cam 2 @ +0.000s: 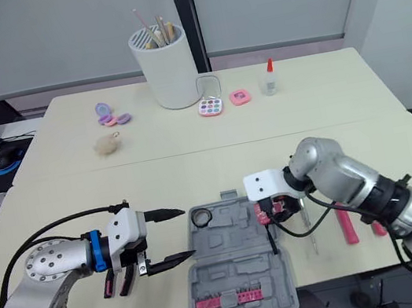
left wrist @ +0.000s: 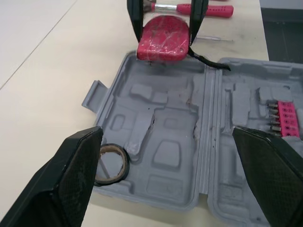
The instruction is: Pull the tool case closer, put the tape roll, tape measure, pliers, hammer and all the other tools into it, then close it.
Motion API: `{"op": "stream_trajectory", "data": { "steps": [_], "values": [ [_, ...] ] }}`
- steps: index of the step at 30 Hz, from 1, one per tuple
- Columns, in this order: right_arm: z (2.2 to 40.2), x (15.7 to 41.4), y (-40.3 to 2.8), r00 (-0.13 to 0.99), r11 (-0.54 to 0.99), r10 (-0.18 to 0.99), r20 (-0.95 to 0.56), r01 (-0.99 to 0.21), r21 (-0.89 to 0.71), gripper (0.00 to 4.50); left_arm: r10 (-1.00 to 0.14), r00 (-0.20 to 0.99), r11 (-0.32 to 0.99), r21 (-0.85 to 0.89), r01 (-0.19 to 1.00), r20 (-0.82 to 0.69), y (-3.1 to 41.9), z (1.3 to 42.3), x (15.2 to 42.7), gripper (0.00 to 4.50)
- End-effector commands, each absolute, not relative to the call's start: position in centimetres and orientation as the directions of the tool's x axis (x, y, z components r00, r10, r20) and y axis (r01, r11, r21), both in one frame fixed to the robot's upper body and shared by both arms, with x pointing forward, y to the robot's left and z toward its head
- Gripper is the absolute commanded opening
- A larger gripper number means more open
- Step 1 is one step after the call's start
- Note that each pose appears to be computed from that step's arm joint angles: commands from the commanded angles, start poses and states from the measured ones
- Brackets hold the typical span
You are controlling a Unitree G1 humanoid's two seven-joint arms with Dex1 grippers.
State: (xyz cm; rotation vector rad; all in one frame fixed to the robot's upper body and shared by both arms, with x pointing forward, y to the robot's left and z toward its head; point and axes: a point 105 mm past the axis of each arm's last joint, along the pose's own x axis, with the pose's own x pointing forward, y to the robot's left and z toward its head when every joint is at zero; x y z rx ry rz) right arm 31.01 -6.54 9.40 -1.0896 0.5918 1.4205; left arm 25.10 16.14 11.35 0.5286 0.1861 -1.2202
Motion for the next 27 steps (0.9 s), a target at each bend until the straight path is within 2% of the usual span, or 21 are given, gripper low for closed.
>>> {"op": "stream_trajectory", "data": {
  "steps": [1, 10, 27],
  "values": [
    [10.2, 32.1, -5.9, 0.172, -0.197, 0.476, -0.862, -0.935, -0.296, 3.08, -0.853, 0.335, 0.212, 0.321, 0.923, -0.401, 15.6, 11.9, 24.9, 4.5],
    [10.0, 33.5, -5.2, 0.199, -0.196, 0.468, -0.861, -0.927, -0.32, 3.08, -0.857, 0.327, 0.198, 0.332, 0.922, -0.398, 15.4, 12.2, 24.7, 4.5],
    [9.6, 33.8, -4.8, 0.206, -0.204, 0.455, -0.867, -0.923, -0.326, 3.08, -0.869, 0.313, 0.181, 0.343, 0.922, -0.382, 13.3, 13.4, 24.6, 4.5]
  ]
}}
